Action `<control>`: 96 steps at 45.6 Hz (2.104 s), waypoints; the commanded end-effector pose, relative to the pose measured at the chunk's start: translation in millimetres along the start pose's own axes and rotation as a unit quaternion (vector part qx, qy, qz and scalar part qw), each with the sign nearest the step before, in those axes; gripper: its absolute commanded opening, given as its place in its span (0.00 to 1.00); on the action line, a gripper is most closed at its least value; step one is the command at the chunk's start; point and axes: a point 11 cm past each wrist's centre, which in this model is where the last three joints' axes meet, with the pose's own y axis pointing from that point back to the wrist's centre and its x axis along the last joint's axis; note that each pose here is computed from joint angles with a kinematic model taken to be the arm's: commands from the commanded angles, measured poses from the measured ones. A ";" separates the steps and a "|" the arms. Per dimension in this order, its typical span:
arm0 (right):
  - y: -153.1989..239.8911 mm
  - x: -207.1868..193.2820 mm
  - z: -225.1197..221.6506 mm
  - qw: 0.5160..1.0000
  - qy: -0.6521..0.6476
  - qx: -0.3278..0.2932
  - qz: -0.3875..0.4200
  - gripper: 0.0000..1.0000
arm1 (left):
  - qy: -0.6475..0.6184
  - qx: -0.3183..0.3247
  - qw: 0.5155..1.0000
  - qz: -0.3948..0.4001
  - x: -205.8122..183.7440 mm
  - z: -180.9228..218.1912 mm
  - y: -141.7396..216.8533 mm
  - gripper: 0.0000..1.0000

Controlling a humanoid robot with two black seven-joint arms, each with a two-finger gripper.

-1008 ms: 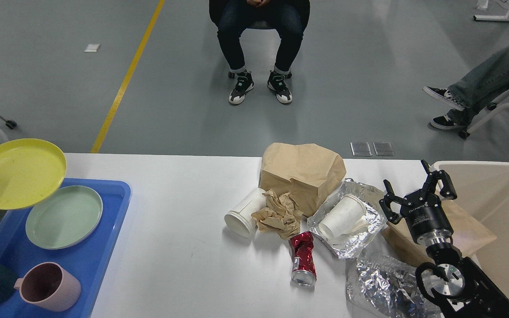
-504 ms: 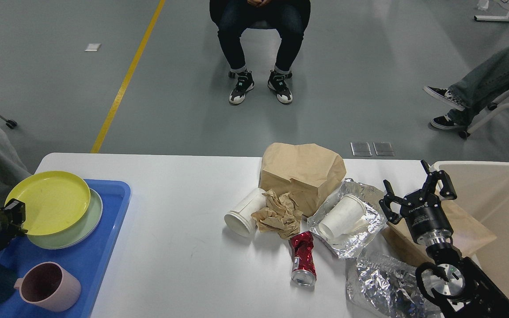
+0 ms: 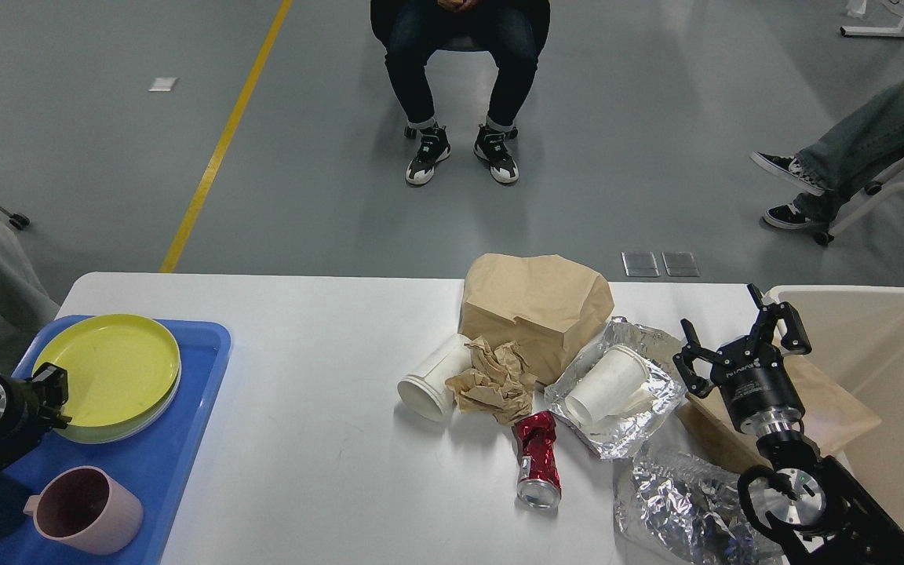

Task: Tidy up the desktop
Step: 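Lift the yellow plate with the left gripper and lay it on the green plate, then release the yellow plate and return the left gripper above the tray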

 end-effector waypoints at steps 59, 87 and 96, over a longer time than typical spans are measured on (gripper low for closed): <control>0.5 0.5 0.3 1.000 0.000 0.000 0.001 1.00 | 0.569 -0.528 0.558 -0.292 -104.7 104.3 44.5 0.96; 0.4 -0.1 0.1 1.000 0.000 0.000 -0.001 1.00 | 0.579 -0.548 0.535 -0.280 -94.2 118.4 42.3 0.96; 0.2 0.3 0.2 1.000 0.000 0.000 0.000 1.00 | 0.590 -0.519 0.549 -0.285 -119.6 100.0 20.4 0.96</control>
